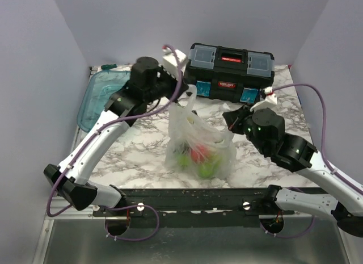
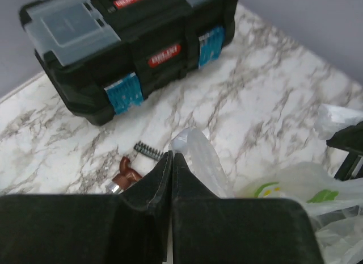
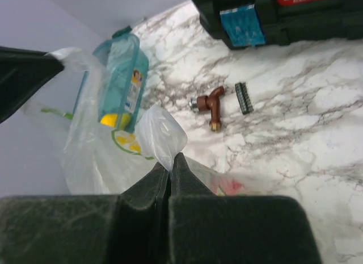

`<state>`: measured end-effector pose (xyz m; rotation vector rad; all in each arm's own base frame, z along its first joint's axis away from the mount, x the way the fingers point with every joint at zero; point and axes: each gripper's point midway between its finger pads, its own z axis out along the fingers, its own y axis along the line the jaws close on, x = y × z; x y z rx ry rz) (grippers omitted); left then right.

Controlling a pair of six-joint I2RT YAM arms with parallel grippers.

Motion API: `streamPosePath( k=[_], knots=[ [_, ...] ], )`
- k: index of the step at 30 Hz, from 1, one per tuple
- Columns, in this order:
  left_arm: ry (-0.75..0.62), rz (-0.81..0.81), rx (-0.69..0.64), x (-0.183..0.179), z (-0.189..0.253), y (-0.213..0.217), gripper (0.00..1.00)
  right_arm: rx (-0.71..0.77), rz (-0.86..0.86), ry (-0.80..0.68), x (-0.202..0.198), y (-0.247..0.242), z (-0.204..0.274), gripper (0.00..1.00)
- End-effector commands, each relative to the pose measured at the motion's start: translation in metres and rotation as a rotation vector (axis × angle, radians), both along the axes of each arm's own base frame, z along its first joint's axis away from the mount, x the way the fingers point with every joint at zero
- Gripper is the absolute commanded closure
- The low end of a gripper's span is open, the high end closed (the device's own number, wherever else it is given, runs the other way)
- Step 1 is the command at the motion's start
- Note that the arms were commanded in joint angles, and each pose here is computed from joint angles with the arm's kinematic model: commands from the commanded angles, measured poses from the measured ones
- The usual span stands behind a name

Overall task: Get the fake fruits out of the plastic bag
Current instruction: Adjust the plastic bag at the center of the board.

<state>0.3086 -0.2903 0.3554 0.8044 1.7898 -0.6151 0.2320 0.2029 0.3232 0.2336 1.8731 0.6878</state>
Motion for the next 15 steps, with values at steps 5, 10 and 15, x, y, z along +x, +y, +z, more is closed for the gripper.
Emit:
streamPosePath(
  k=[5,10,15],
  knots=[
    [0.034,-0.150,-0.559,-0.007,0.117,0.001,1.00,-0.296,-0.275,0.006,0.044,-0.026,0.031,0.99],
    [0.036,-0.332,-0.640,-0.010,0.140,0.000,1.00,-0.464,-0.253,-0.042,0.055,-0.026,0.041,0.99],
    [0.222,-0.430,-0.586,-0.033,0.086,0.004,1.00,-0.385,-0.077,0.036,0.029,-0.010,0.009,0.99]
  ],
)
